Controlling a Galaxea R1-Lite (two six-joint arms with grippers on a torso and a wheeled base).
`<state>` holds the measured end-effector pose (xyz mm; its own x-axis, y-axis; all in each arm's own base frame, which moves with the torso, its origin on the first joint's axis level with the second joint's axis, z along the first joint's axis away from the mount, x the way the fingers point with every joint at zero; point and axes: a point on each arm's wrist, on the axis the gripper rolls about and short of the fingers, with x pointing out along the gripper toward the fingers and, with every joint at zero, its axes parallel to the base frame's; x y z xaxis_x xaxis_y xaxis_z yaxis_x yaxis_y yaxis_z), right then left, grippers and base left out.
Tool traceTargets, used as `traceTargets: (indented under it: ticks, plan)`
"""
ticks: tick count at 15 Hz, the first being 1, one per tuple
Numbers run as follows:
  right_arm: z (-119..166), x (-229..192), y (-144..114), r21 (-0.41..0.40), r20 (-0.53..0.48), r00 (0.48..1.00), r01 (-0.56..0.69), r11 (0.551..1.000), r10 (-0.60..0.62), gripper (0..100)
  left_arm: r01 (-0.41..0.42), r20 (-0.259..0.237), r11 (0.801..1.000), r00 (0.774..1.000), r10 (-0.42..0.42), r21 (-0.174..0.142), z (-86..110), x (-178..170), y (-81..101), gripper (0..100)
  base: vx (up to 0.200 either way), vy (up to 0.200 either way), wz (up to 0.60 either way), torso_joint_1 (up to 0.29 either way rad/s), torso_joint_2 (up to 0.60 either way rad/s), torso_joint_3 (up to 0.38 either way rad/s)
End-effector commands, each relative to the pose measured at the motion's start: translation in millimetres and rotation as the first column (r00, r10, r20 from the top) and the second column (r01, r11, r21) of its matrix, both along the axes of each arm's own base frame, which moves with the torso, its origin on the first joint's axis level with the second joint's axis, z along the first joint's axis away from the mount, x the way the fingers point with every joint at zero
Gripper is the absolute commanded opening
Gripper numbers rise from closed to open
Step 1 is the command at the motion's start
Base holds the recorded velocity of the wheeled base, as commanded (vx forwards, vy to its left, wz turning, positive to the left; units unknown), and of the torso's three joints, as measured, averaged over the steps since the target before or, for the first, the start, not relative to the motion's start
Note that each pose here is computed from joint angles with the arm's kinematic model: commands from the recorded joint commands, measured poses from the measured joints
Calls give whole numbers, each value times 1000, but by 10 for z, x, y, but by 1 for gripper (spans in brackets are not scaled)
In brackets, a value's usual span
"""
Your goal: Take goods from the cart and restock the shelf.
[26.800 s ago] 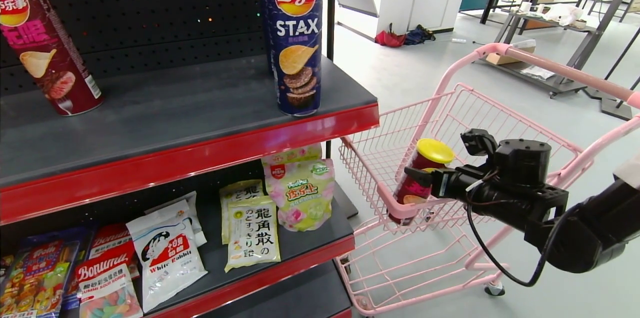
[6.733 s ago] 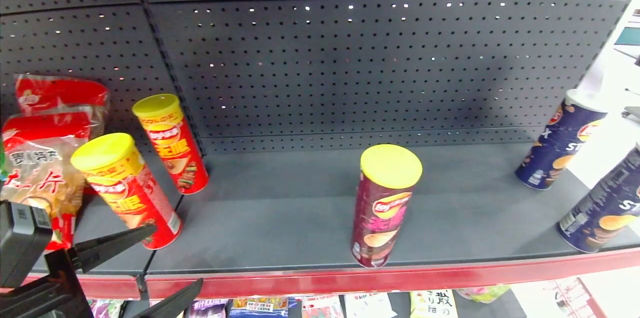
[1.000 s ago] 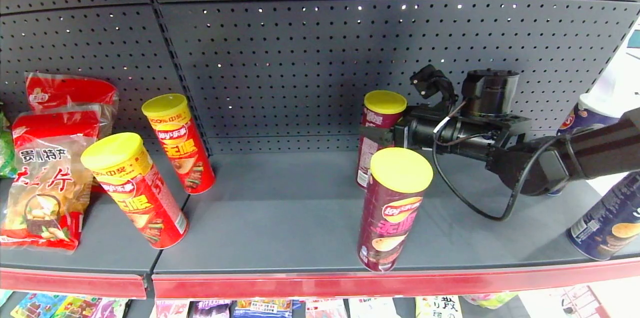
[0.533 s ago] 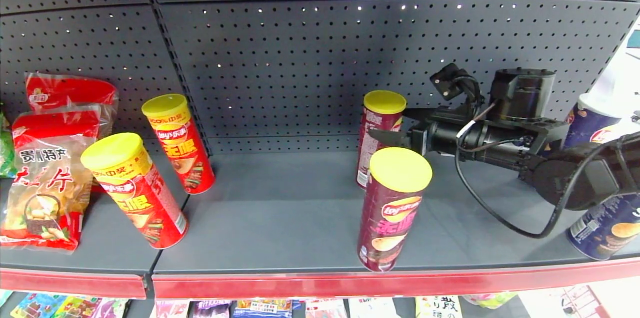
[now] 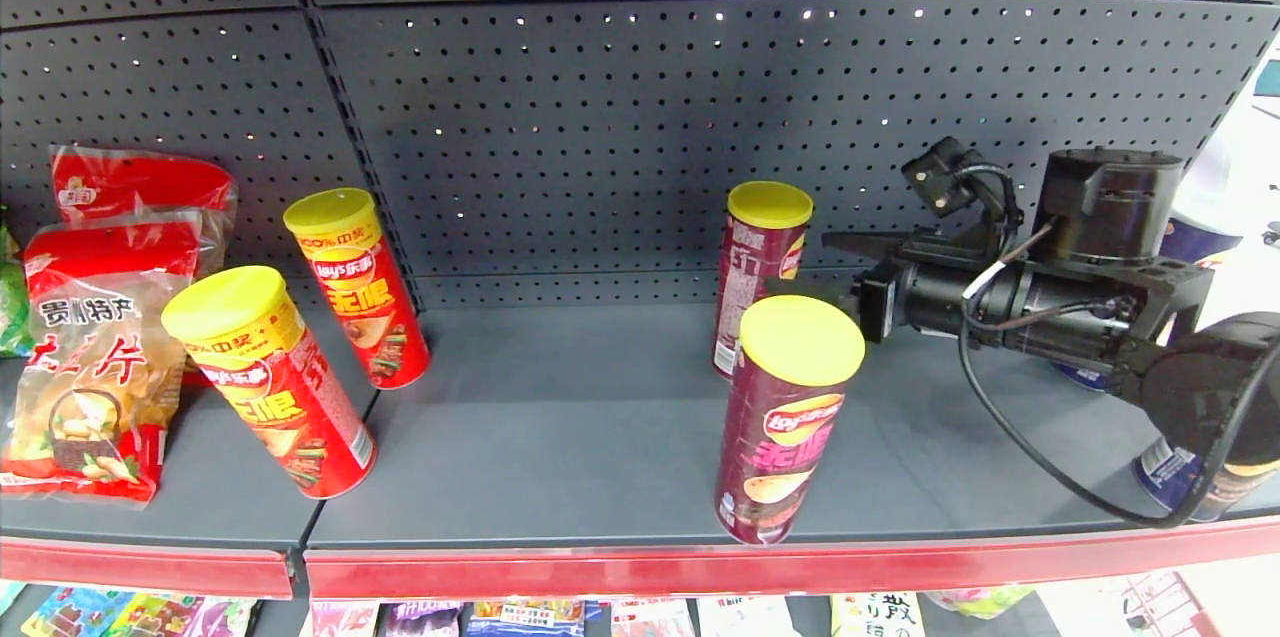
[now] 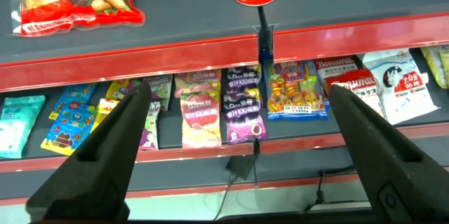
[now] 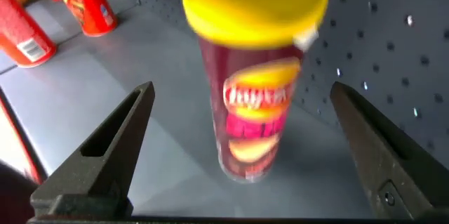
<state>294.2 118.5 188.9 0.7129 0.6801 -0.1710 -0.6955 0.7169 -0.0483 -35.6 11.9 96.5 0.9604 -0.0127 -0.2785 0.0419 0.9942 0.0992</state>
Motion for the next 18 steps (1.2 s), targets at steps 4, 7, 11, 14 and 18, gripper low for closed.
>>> traceTargets:
  ticks: [4, 7, 11, 14, 18]
  plan:
    - [-77, -203, -239, -26, -31, 994, 106, 994, -107, 100, 2, -1, 1000, 1000, -2, 1, 0, 2, -1, 100, 0, 0, 0, 0, 0, 0]
    - [-142, -566, -403, -40, -60, 990, 128, 991, -130, 100, 23, 4, 1000, 1000, -23, -7, 5, 7, -7, 100, 0, 0, 0, 0, 0, 0]
    - [-219, -1073, -561, -50, -62, 985, 160, 986, -163, 100, 38, 3, 999, 999, -37, -11, 5, 7, -10, 100, 0, 0, 0, 0, 0, 0]
    - [-192, -1541, -701, -48, -55, 984, 165, 985, -167, 100, 68, 0, 997, 998, -68, -19, 5, 8, -17, 100, 0, 0, 0, 0, 0, 0]
    - [-88, -2239, -908, -86, -137, 976, 158, 984, -169, 100, 117, -6, 993, 993, -117, -25, 169, 101, -44, 100, 0, 0, 0, 0, 0, 0]
